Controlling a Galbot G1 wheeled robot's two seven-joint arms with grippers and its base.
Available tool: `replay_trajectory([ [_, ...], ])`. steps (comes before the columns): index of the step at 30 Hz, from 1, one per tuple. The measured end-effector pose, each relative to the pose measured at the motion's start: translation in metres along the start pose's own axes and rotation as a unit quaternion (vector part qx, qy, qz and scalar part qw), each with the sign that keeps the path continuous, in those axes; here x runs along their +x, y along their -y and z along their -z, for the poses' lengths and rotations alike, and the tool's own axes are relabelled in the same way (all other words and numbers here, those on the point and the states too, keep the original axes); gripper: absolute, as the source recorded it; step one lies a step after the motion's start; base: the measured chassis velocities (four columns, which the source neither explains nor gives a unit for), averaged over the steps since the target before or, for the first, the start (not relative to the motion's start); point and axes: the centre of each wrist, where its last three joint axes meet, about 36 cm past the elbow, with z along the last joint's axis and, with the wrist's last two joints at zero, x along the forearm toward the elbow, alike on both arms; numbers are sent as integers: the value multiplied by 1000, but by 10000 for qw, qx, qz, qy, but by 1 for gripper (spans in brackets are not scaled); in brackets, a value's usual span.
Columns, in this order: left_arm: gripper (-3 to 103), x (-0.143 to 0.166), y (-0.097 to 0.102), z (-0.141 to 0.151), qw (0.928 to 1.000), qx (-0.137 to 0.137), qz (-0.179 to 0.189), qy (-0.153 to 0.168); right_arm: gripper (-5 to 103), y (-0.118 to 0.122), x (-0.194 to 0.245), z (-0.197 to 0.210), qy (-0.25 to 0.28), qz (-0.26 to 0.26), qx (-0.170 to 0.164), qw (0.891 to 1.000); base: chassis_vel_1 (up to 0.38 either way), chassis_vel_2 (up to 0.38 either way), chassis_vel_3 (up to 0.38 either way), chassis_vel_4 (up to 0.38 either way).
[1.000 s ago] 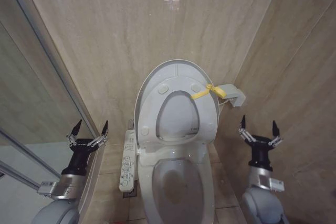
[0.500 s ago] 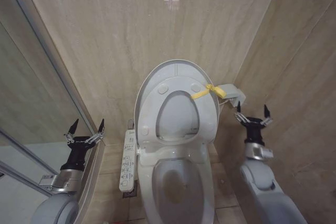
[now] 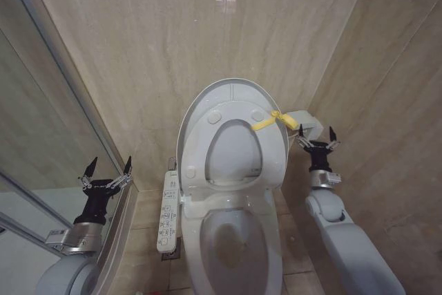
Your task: Open the toilet lid, clean the toilet bowl with a toilet brush, close the toilet lid, and flush.
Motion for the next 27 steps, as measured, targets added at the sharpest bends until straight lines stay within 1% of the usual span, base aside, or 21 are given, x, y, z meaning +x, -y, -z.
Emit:
replay_trajectory([
  [1, 100, 0, 0, 0, 10000, 0, 0, 0, 100, 0, 0, 0, 0, 0, 0, 10000, 0, 0, 0, 0],
  [4, 100, 1, -3, 1, 10000, -33, 23, 3, 100, -16, -1, 2, 25, 136, -114, 9998, 0, 0, 0, 0],
  [5, 100, 1, -3, 1, 10000, -33, 23, 3, 100, -16, -1, 2, 25, 136, -114, 9998, 0, 0, 0, 0],
  [6, 100, 1, -5, 2, 10000, -58, 40, -2, 100, -25, 1, 4, 35, 244, -175, 9995, 0, 0, 0, 0],
  [8, 100, 2, -8, 3, 9999, -84, 60, -3, 100, -37, 6, 8, 80, 421, -278, 9987, 0, 0, 0, 0],
  [11, 100, 3, -9, 3, 9999, -97, 72, -12, 100, -43, 11, 11, 121, 517, -350, 9980, 0, 0, 0, 0],
  [15, 100, 4, -9, 3, 9999, -98, 79, -25, 100, -43, 19, 16, 174, 585, -379, 9974, 0, 0, 0, 0],
  [20, 100, 3, -5, 2, 10000, -50, 60, -20, 100, -28, 35, 27, 271, 609, -315, 9973, 0, 0, 0, 0],
  [27, 100, -1, 2, 0, 10000, 27, -1, -1, 100, -17, 58, 42, 301, 642, -282, 9971, 0, 0, 0, 0],
])
